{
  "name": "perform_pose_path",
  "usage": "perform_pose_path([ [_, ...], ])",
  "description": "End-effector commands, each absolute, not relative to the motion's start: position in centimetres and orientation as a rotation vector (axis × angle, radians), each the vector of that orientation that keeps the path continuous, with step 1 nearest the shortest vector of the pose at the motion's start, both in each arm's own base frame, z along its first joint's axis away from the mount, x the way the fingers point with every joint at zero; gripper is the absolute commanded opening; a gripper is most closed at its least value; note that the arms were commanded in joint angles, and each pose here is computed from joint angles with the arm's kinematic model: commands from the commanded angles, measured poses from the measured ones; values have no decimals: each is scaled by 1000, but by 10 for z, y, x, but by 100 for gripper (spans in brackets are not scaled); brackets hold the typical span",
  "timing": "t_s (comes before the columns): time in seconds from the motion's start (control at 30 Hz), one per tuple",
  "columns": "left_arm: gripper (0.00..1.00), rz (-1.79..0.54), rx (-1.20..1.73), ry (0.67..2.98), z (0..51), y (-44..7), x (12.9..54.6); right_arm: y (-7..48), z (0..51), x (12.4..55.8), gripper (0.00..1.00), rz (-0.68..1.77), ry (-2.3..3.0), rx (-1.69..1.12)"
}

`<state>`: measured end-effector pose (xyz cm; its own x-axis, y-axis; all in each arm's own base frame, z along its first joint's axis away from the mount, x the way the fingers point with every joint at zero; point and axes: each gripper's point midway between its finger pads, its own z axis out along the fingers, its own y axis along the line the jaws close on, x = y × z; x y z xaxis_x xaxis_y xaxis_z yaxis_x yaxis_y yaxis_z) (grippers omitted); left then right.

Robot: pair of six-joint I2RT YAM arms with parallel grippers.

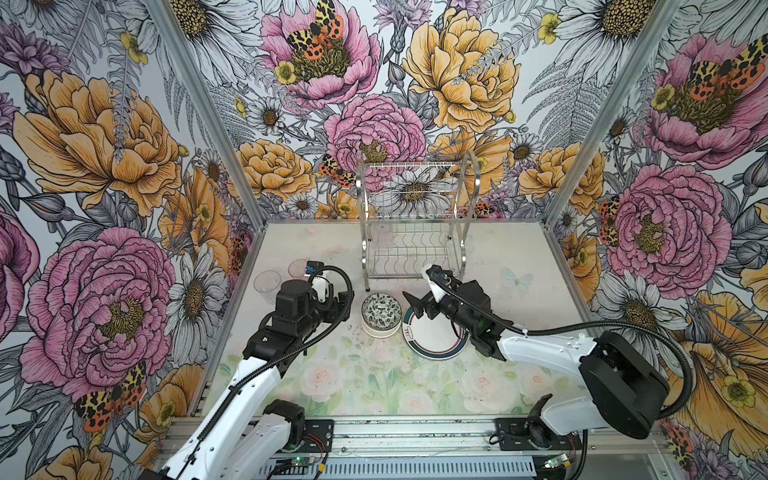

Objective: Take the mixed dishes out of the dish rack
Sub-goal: 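Move the left gripper back to the rack while the right reaches the remaining cup, then grip the rack frame with the left gripper while the right approaches the remaining clear cup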

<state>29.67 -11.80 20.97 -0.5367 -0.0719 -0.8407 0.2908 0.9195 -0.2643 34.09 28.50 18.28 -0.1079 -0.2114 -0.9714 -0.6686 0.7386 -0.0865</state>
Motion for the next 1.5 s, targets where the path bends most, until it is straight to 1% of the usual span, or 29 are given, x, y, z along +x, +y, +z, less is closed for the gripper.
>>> perform_pose_path([
  [0.0,83,-538,210,1988,228,-139,317,293,208,362,100,447,1557,-703],
  [0.2,77,-511,273,2017,219,-158,357,296,201,394,100,438,1547,-719],
  [0.33,74,-503,308,2030,213,-171,381,298,197,410,100,421,1539,-733],
  [0.5,69,-553,324,2051,197,-186,402,306,185,428,100,432,1525,-788],
  [0.67,66,-555,312,2088,175,-190,414,311,169,446,100,402,1518,-844],
  [0.93,60,-542,288,2106,161,-190,431,316,158,469,100,395,1506,-897],
  [1.23,44,-531,263,2140,153,-188,439,333,143,483,100,417,1462,-1037],
  [1.33,38,-524,256,2151,150,-185,439,335,138,492,100,429,1462,-1043],
  [1.4,37,-524,255,2154,149,-184,438,336,137,498,100,429,1460,-1043],
  [1.47,33,-521,252,2159,146,-183,437,338,136,504,100,434,1456,-1056],
])
